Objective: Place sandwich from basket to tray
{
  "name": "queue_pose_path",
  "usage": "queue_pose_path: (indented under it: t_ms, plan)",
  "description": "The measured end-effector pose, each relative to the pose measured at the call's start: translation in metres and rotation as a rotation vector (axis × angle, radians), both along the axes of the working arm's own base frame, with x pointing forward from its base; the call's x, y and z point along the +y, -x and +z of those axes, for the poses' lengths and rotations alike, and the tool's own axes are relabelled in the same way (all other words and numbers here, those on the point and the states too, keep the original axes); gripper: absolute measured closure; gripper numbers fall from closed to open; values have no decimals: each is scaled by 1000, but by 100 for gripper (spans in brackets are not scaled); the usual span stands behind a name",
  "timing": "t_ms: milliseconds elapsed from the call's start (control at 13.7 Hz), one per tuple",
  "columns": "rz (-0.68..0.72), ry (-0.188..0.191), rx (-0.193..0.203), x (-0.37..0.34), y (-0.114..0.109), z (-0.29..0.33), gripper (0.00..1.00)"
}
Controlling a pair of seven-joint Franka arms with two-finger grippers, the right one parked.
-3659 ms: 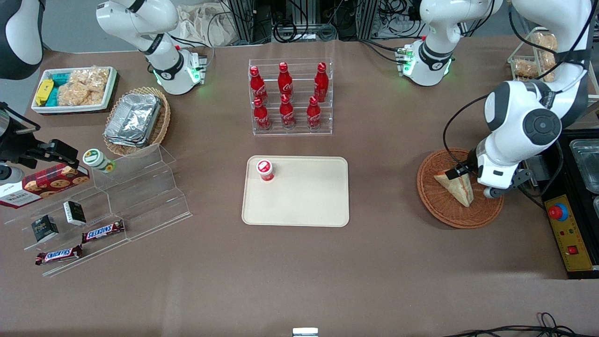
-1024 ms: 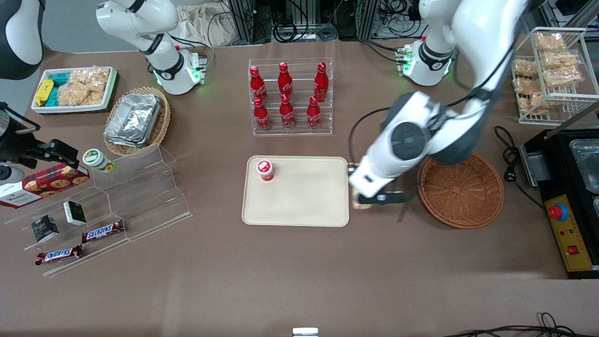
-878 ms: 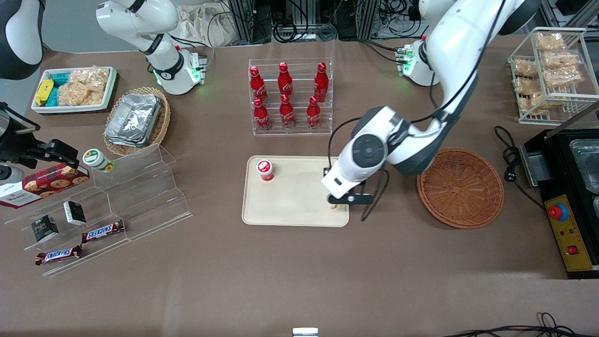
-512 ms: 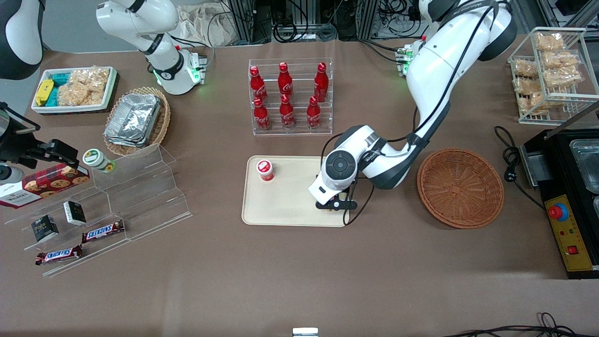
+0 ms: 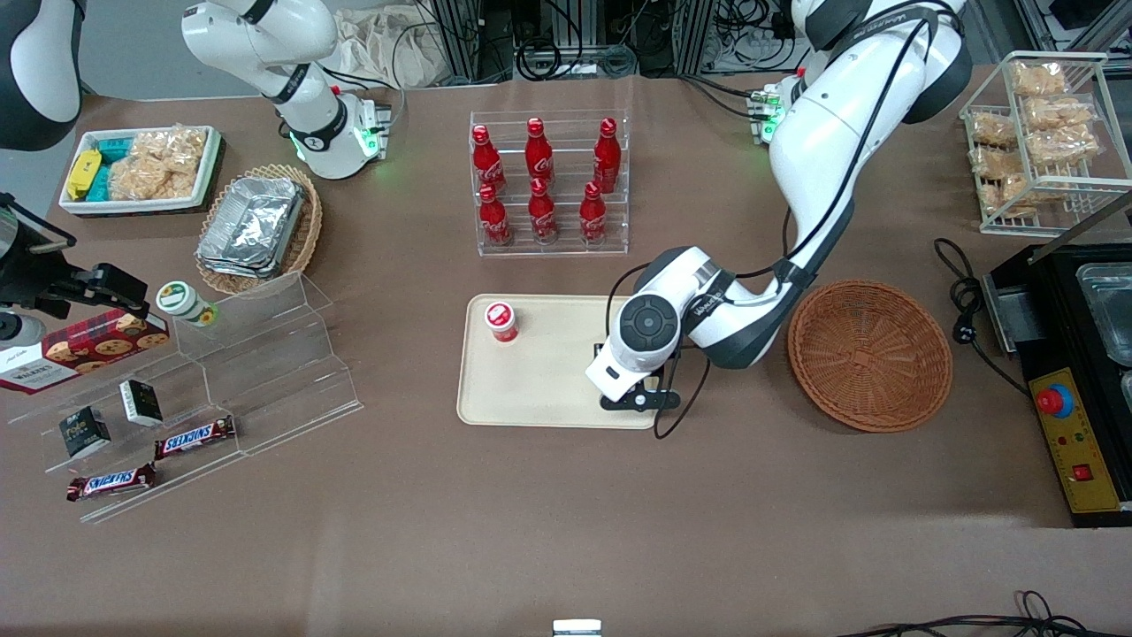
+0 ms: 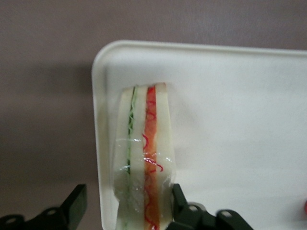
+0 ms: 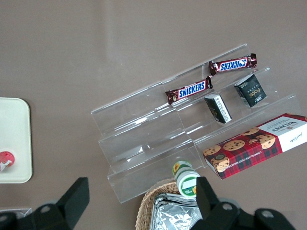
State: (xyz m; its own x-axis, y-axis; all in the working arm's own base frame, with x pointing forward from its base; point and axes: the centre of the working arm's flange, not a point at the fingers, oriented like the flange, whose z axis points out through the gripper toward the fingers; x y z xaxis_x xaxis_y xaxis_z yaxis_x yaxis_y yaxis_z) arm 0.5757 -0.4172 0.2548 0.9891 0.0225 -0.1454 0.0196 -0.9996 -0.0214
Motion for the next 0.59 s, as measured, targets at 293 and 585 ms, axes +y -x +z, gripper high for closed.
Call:
queue_pose_path:
  t_ms: [293,585]
  plan:
    - [70,-58,-58,58,-29,96,0]
    - [123,-48,-92,139,-33,196,0]
